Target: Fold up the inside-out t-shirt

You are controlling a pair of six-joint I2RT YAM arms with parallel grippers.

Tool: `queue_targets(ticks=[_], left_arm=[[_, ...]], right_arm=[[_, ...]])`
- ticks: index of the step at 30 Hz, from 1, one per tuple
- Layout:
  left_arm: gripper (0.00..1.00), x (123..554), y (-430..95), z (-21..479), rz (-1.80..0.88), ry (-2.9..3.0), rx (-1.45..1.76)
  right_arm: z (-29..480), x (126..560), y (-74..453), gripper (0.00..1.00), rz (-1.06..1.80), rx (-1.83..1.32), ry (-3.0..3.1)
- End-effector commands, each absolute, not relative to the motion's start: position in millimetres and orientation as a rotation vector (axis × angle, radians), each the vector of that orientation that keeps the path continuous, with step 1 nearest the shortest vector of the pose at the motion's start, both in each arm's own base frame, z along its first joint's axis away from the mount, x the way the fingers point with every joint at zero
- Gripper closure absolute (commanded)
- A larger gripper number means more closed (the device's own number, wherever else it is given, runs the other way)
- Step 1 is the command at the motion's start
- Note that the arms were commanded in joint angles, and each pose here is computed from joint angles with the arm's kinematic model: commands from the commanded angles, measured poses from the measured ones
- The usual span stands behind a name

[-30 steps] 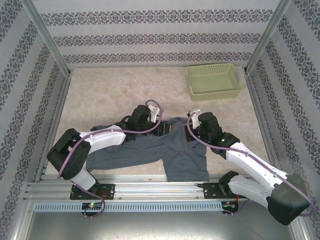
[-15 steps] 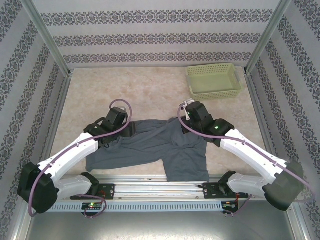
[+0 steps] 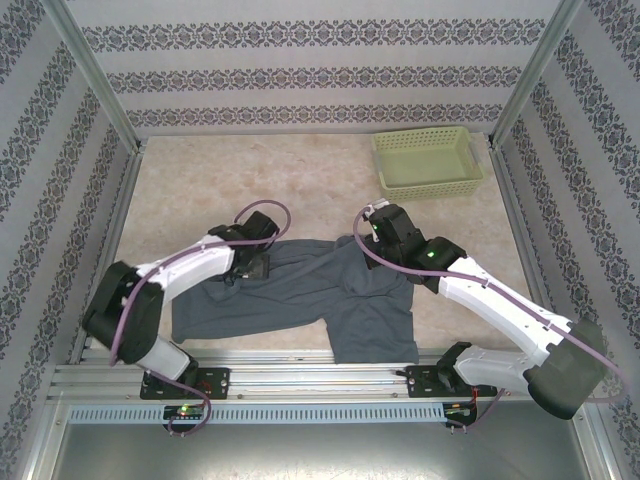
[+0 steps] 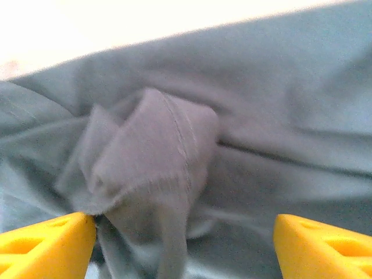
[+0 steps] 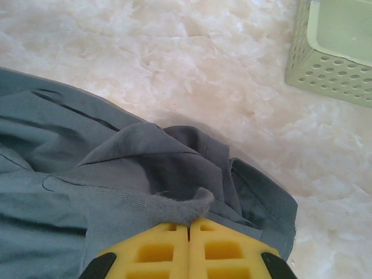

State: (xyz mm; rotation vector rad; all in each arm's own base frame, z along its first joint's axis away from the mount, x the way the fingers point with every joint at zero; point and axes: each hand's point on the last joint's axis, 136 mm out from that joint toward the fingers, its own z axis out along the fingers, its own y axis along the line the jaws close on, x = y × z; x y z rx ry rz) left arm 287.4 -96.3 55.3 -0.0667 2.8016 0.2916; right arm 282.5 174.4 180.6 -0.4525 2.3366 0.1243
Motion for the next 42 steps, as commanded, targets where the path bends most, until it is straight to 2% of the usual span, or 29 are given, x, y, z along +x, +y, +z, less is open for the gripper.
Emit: queue_targets(ticks=[1,3,5,8,14,21,26,29,31,34,39,42], left_arm=[[0.31,280,-47,58,0.63,2.787,-0.129],[0.43,280,-33,57,0.584,2.768,-0.242],[0.51,281,-24,58,0.527,2.754,-0.328],[0.52,279,-10,63,0.528,2.734,-0.415],[0.65,275,12,76,0.447,2.659,-0.562],[0.82,275,-5,58,0.243,2.738,-0.601],[0.87,275,0,61,0.243,2.728,-0.631],[0.85,275,8,59,0.171,2.716,-0.715],[0.76,277,11,60,0.143,2.705,-0.74],[0.7,279,10,59,0.127,2.709,-0.74],[0.52,286,-11,56,0.042,2.763,-0.644],[0.51,286,-19,67,0.152,2.755,-0.543]], right_arm=[[185,282,166,1.0,0.069,-0.434,2.327],[184,281,159,1.0,0.034,-0.42,2.333],[184,280,150,1.0,-0.008,-0.401,2.34],[186,279,136,1.0,-0.051,-0.365,2.344],[189,277,117,1.0,-0.097,-0.315,2.344],[190,278,120,1.0,-0.073,-0.317,2.337],[187,279,115,1.0,-0.104,-0.303,2.348],[185,279,101,1.0,-0.13,-0.233,2.371],[185,279,93,1.0,-0.122,-0.185,2.376],[187,278,91,1.0,-0.073,-0.166,2.366],[194,278,109,1.0,0.024,-0.23,2.331],[197,279,115,1.0,0.043,-0.24,2.317]])
